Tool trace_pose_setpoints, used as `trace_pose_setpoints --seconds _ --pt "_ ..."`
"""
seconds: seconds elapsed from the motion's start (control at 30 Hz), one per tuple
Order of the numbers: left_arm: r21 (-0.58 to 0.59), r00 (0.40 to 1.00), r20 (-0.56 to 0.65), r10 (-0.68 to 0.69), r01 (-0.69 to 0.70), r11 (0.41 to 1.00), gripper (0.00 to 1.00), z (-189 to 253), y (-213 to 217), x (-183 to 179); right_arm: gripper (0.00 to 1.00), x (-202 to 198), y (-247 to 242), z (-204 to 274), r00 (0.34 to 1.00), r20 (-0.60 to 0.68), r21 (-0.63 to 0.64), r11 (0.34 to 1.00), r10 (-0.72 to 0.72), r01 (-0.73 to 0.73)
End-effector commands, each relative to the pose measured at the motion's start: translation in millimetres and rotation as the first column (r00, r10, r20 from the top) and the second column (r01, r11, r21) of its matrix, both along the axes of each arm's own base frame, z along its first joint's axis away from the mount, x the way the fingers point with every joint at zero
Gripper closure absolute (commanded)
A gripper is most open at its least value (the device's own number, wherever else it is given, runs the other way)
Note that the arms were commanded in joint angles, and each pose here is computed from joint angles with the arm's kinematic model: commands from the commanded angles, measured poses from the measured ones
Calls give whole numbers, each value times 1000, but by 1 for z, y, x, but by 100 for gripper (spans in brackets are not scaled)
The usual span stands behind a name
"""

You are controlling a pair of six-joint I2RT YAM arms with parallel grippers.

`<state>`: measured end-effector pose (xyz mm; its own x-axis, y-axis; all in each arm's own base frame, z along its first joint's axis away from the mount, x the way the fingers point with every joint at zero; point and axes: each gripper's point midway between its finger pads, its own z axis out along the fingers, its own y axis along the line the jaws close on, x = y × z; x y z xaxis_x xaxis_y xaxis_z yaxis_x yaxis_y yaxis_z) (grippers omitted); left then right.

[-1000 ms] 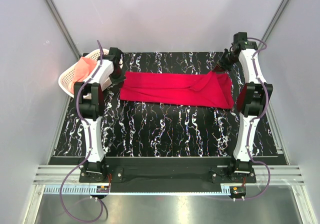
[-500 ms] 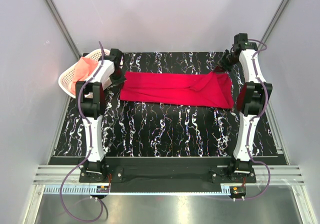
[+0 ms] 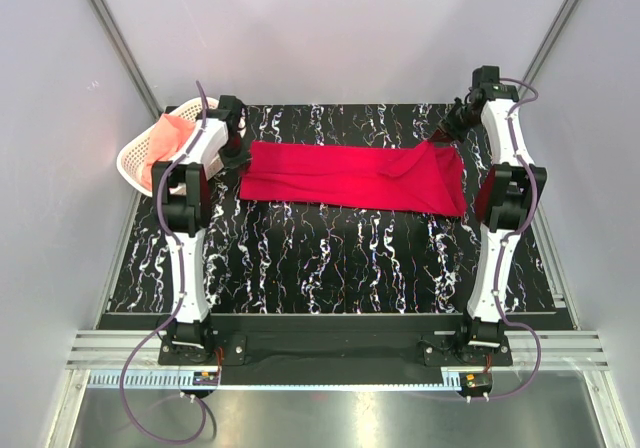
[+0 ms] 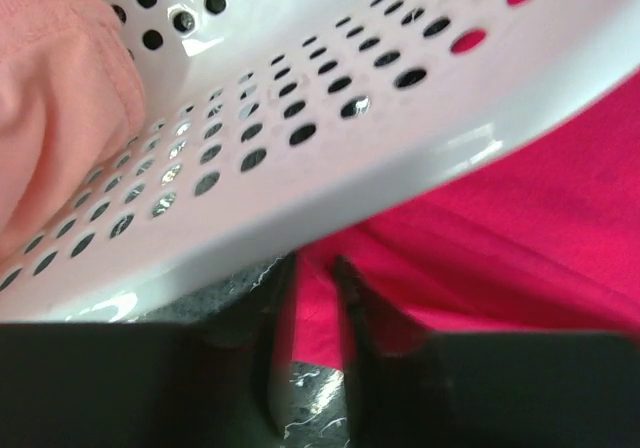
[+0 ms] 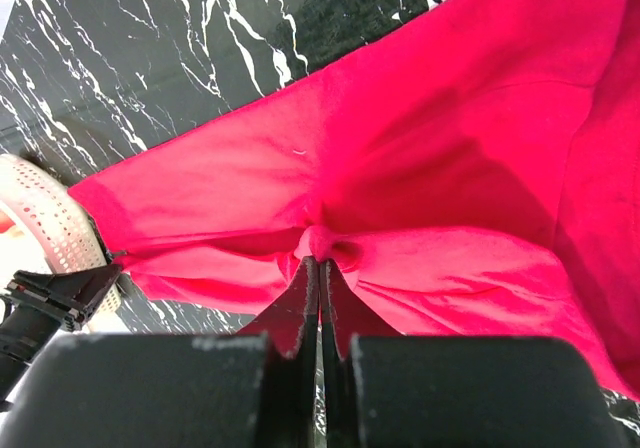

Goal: Fold and stack the t-shirts
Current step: Fold the tshirt

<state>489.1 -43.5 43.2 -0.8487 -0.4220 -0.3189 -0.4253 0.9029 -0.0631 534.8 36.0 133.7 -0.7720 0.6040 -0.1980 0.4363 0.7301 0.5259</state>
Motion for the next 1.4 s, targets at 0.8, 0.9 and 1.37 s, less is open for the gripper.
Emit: trace_pose_setpoints --seconds 0.8,0.9,1.37 --pt "-189 988 136 -77 102 977 48 29 -62 -23 83 53 -15 -47 994 46 107 990 -96 90" --pt "-201 992 94 -81 99 975 50 16 -64 -23 69 55 -19 -45 995 37 82 993 -87 84" --pt "-94 980 -176 -91 75 993 44 -32 -38 -71 55 -76 -34 -9 997 -69 -165 985 32 -43"
